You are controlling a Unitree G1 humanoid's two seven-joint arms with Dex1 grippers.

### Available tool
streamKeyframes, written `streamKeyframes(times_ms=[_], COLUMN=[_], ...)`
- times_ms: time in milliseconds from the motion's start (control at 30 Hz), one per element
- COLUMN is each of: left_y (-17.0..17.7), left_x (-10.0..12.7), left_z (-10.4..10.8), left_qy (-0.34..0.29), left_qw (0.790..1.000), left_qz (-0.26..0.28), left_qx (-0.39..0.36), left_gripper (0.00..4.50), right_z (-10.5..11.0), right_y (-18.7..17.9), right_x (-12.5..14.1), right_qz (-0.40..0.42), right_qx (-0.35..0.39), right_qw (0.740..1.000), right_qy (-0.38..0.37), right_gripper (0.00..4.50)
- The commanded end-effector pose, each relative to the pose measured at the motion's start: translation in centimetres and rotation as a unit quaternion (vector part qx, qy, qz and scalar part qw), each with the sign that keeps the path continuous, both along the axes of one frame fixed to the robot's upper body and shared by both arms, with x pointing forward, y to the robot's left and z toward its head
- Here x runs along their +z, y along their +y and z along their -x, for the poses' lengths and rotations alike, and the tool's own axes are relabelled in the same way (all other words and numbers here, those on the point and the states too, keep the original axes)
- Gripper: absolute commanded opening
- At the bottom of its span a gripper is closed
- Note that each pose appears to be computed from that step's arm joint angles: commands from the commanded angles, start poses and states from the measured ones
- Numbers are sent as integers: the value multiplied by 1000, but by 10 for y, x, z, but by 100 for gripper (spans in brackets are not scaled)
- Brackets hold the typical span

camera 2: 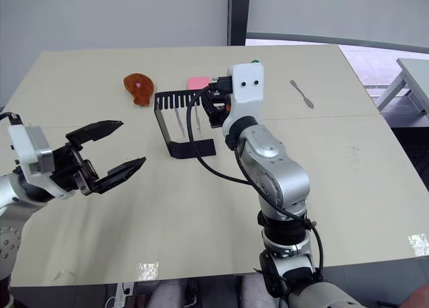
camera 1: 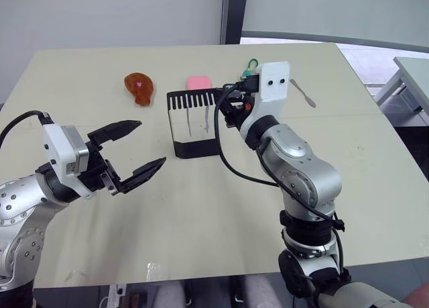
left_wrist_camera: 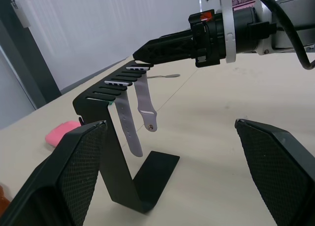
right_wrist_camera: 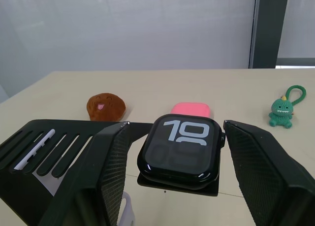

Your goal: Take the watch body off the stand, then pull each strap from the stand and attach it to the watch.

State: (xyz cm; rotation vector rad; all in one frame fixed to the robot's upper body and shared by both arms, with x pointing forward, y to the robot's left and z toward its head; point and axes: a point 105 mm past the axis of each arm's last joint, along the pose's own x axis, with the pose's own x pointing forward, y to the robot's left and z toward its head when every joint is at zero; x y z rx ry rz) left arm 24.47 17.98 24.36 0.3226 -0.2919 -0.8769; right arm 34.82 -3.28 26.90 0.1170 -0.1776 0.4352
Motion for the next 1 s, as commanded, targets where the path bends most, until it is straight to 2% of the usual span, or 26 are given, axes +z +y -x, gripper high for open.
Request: streamKeyframes(times_ms=[33,233,300,367,1000], left_y=[1,0,0,1,4], left_x=[8,8,7,7,1], left_z=[4,4,5,5,3], left_qy=[-23,-21,-21,-20,-12], left_qw=[1000,1000,1000,1000,1000], left_qz=[-3,-3,-3,-2,-1], left_qx=[6,6,7,7,13], left_gripper=[450,450,450,450,450], right_z=[6,6,6,6,10], right_y=[3,3,2,2,-2], right_x=[14,15,16,16,23], right_qz=[-13,-14,-14,-15,-29], right_qx=[8,8,7,7,10], right_qw=[1000,999,999,999,998], right_qy=[-28,-32,-33,-33,-58], right_gripper=[322,322,221,174,169])
